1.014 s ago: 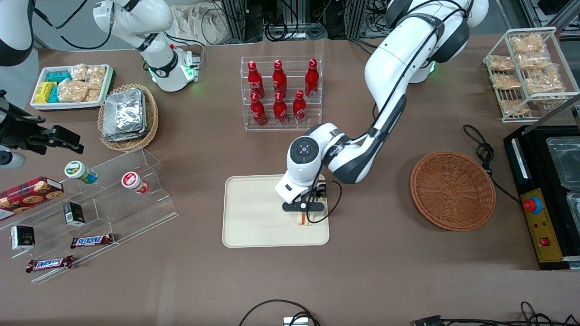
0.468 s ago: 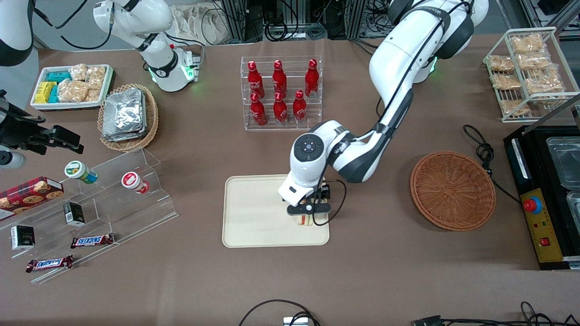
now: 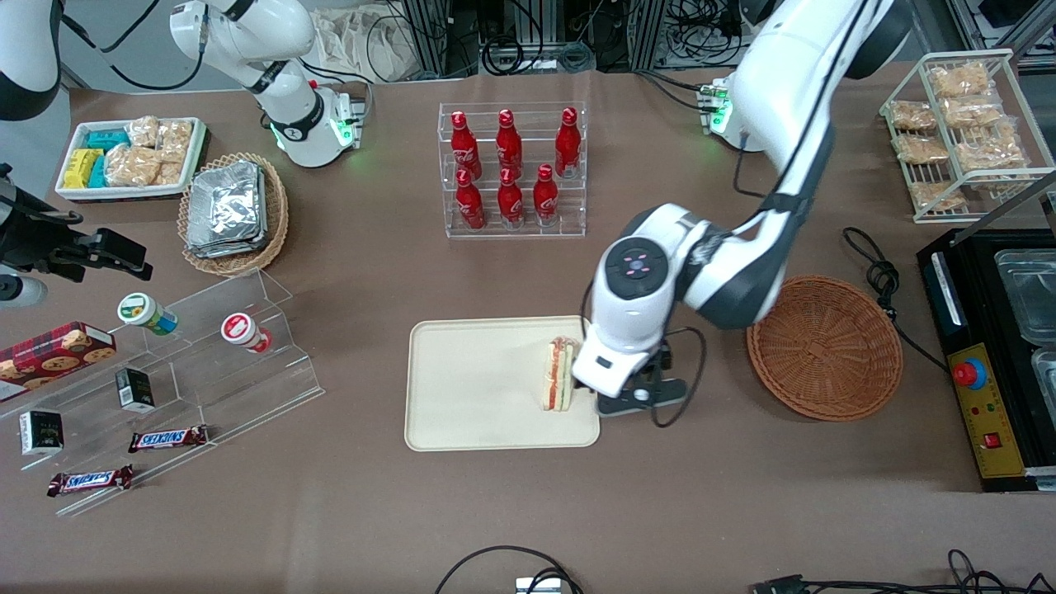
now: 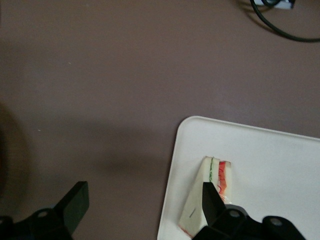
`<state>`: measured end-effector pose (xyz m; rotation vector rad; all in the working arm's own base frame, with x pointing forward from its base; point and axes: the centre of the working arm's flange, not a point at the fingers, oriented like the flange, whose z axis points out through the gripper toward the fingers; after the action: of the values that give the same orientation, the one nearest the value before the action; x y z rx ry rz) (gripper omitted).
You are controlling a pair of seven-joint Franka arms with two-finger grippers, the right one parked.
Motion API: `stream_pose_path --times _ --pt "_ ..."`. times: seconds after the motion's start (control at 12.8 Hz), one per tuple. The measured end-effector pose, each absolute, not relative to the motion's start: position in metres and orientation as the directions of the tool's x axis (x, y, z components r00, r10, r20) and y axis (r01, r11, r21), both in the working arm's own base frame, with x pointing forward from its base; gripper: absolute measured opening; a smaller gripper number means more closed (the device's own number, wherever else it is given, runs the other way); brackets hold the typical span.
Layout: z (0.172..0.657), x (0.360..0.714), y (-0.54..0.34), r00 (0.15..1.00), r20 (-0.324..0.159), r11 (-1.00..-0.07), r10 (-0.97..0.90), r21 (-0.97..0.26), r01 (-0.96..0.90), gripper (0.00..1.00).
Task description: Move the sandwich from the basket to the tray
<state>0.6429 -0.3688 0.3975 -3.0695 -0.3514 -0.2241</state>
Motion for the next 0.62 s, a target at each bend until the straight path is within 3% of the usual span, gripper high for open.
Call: stream_pose_path --times 0.31,0.62 --pt "0.458 0.661 -0.297 0.934 0.176 -0.945 0.312 -0.042 0.323 1.00" --pt "0.506 0.671 -0.205 0.951 0.111 -0.956 0.288 -0.029 0.292 1.00"
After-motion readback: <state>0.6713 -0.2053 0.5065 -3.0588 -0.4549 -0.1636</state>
